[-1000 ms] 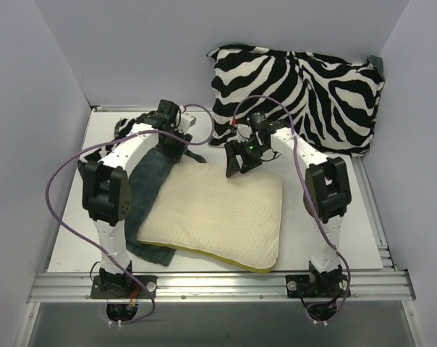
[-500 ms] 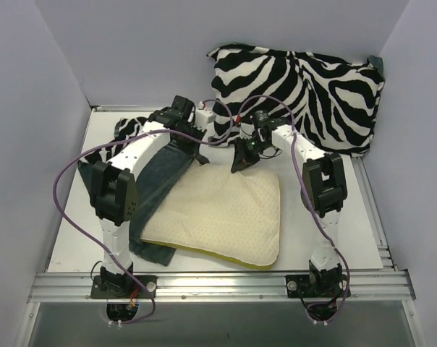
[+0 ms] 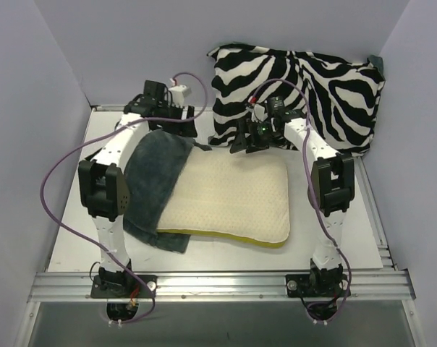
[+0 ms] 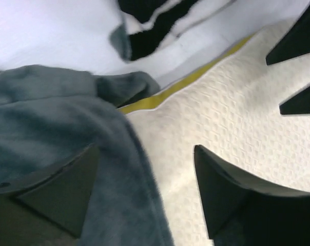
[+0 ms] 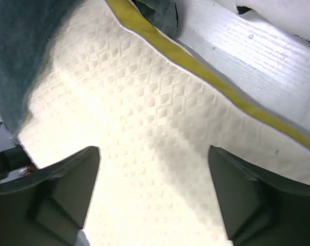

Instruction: Put the pillow into the pillowcase

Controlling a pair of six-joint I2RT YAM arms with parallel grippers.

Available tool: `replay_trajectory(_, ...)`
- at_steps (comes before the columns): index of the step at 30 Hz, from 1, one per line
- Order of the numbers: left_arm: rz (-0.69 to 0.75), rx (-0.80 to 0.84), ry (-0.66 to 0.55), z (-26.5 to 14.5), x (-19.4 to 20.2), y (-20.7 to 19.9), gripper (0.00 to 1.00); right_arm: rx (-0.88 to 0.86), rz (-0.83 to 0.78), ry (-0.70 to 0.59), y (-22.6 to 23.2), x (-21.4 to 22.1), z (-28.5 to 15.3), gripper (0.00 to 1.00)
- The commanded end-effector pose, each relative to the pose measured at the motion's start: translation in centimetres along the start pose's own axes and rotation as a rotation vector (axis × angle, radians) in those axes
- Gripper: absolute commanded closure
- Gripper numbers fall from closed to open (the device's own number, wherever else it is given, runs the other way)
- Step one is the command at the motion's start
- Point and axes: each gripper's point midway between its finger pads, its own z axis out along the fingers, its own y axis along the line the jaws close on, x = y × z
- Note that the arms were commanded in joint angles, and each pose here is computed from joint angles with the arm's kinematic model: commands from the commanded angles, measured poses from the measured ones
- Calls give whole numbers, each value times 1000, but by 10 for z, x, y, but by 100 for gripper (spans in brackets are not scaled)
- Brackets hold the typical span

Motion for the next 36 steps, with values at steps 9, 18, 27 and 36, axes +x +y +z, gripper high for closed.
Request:
replay_trajectory(9,-66,-107,-344,-235,20,66,3,185,-699,101,104,98,-16,2)
replay_trajectory(18,19,-146,-232,-294,122,52,3,154,-1010,224,189,174,82,0)
replay_trajectory(27,174,-18,-127,-309,156,16,7,272,-1026,368,136,195,143,64)
replay_trajectory(36,944,110,225,-271,253,-23,21,-90,-691,195,190,119,81,100)
